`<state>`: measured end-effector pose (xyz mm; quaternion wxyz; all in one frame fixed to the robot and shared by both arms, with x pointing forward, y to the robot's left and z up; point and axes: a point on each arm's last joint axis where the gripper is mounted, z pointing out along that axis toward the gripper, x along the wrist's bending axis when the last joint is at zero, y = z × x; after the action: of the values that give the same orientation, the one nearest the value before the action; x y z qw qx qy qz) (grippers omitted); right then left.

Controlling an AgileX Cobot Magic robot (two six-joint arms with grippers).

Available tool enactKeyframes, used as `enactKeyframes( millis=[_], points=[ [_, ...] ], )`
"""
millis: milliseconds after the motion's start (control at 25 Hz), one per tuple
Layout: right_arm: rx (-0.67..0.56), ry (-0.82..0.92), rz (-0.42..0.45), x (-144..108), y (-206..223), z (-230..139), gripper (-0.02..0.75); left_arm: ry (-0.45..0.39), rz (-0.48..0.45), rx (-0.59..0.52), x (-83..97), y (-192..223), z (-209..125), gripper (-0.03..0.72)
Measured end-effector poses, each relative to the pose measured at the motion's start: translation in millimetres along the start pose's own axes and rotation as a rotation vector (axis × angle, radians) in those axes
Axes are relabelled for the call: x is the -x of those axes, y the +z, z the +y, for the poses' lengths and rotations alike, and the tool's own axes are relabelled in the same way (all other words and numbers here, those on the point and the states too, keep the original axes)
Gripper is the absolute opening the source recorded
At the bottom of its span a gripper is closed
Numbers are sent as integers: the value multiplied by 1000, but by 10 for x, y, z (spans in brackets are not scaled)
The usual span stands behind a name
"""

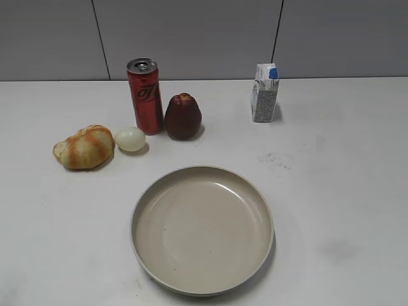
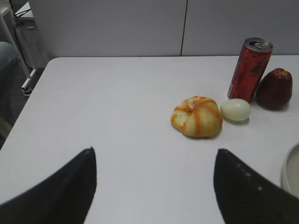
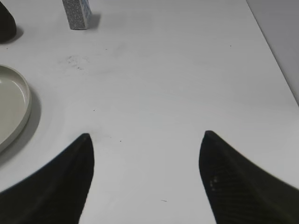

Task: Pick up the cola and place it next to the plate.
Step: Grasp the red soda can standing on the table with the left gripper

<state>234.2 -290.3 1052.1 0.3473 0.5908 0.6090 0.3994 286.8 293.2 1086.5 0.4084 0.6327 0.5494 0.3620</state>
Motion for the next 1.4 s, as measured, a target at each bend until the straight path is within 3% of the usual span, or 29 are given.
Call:
enactKeyframes(
  millis=[440, 720, 920, 1200, 1400],
  points=[
    [0, 0, 0, 0, 0, 0, 534, 8, -93, -208, 102, 1195, 714, 618],
    [0, 0, 0, 0, 0, 0, 534, 109, -219, -276, 526, 1924, 1203, 629],
    [0, 0, 0, 0, 0, 0, 534, 166, -297, -406, 911, 2405, 1300, 676],
    [0, 0, 0, 0, 0, 0, 534, 145, -365, -576, 1248, 3070, 1347, 675],
    [0, 0, 0, 0, 0, 0, 534, 129, -384, -580, 1376, 3432, 1405, 674]
  ],
)
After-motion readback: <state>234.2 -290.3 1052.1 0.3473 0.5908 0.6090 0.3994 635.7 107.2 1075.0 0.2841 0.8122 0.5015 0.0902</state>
